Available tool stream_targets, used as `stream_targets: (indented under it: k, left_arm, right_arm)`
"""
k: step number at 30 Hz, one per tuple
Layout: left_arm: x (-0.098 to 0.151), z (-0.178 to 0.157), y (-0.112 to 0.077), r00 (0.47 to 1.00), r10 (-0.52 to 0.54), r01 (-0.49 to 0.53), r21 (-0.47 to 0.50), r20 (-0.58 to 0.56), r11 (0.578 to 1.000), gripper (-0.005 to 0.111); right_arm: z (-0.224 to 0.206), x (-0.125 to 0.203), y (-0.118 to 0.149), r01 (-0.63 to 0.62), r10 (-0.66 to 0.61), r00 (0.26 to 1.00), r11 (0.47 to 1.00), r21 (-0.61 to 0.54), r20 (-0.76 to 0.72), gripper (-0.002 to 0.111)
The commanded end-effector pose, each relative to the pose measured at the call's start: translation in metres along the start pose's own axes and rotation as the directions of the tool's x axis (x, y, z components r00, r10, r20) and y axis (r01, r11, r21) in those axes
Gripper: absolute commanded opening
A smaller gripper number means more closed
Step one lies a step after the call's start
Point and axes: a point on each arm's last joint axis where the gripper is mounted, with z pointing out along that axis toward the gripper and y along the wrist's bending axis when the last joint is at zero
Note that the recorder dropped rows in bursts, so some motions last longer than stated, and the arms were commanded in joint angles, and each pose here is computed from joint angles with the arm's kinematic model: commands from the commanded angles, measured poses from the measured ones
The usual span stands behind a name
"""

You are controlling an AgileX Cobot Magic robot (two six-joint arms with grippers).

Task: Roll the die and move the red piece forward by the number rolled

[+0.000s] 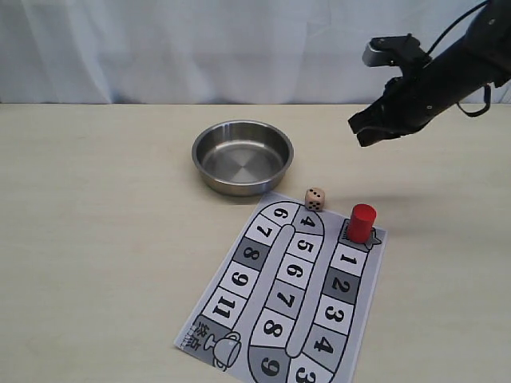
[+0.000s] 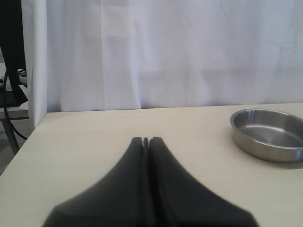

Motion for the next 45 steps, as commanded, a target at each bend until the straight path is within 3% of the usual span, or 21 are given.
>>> stream_targets:
  k: [1, 10, 19, 26, 45]
  left_arm:
    - [0.001, 0.000, 0.000, 1.000, -0.010, 0.010, 0.002, 0.003, 1.000, 0.000]
    - [0.001, 0.000, 0.000, 1.000, -0.010, 0.010, 0.002, 0.003, 1.000, 0.000]
    - [0.001, 0.000, 0.000, 1.000, -0.010, 0.010, 0.002, 0.003, 1.000, 0.000]
    - [0.001, 0.000, 0.000, 1.000, -0.010, 0.010, 0.002, 0.003, 1.000, 0.000]
    - [0.001, 0.000, 0.000, 1.000, -0.010, 0.010, 0.002, 0.003, 1.000, 0.000]
  right_arm:
    - [0.002, -0.006, 0.024, 0.136, -0.135, 0.990, 0.990, 0.021, -0.037, 0.004]
    - [0.023, -0.007, 0.058, 0.265, -0.264, 0.960, 0.964, 0.003, -0.088, 0.004]
    - [0.040, 0.002, 0.043, 0.413, -0.390, 0.896, 0.907, 0.080, -0.211, 0.004]
    - [0.053, 0.008, 0.046, 0.399, -0.388, 0.896, 0.917, 0.004, -0.217, 0.004]
    - [0.076, 0.018, 0.042, 0.388, -0.380, 0.887, 0.921, -0.023, -0.262, 0.004]
